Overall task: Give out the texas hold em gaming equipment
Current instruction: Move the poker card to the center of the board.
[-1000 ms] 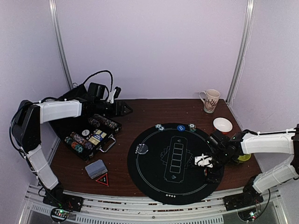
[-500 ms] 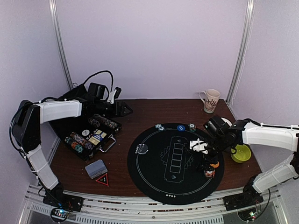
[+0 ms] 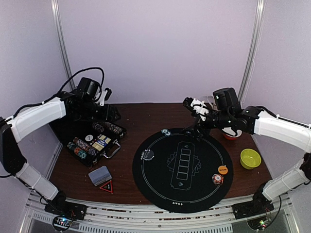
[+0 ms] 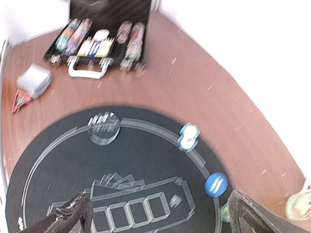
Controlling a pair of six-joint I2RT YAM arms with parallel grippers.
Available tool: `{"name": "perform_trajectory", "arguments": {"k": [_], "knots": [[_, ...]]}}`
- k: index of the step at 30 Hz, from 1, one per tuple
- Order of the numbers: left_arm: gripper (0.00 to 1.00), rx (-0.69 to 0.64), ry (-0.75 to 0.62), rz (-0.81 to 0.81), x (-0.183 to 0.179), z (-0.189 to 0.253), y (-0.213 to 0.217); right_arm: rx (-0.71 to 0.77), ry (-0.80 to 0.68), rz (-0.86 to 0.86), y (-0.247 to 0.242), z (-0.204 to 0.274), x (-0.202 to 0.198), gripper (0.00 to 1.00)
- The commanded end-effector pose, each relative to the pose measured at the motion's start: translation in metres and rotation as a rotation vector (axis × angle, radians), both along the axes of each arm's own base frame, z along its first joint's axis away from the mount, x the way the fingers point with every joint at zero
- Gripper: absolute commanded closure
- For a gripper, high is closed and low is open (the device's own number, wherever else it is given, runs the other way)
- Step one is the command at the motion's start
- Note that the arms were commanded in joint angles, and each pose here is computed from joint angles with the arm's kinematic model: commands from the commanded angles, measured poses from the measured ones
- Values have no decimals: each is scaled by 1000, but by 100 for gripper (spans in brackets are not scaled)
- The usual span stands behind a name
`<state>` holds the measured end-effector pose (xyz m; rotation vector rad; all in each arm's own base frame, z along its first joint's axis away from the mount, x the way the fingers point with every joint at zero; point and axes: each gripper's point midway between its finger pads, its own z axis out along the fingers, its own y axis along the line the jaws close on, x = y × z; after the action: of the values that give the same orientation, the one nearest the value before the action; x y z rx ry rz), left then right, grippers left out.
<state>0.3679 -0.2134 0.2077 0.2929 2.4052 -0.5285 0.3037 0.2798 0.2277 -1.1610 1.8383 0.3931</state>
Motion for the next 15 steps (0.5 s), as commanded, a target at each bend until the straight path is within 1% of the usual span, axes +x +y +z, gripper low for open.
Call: {"name": "perform_trajectory", "arguments": {"k": [1,4,6,7,8,9,11,13,15], "knots": [[22,200,98,10,-53,-1,20,25,-30,-46,4,12,16,0],[22,324,243,-67,-96,-20,13,33,-34,-24,7,15,13,0],[22,431,364,-164,-132,-34,3,25,-40,0,6,11,8,0],[21,492,437,-199,-152,-40,6,21,-52,17,5,10,5,0],[21,499,474,-251,-166,-46,-1,10,-62,40,5,5,1,0],[20,474,520,-288,-178,-51,-5,10,-70,49,5,1,0,0],[3,460,572,-292,-189,-58,-5,34,-80,56,5,-4,-4,0],[2,477,596,-279,-191,-65,-2,71,-80,81,9,-8,-9,0],[2,547,652,-261,-198,-87,11,125,-84,105,13,-8,-15,0]]}}
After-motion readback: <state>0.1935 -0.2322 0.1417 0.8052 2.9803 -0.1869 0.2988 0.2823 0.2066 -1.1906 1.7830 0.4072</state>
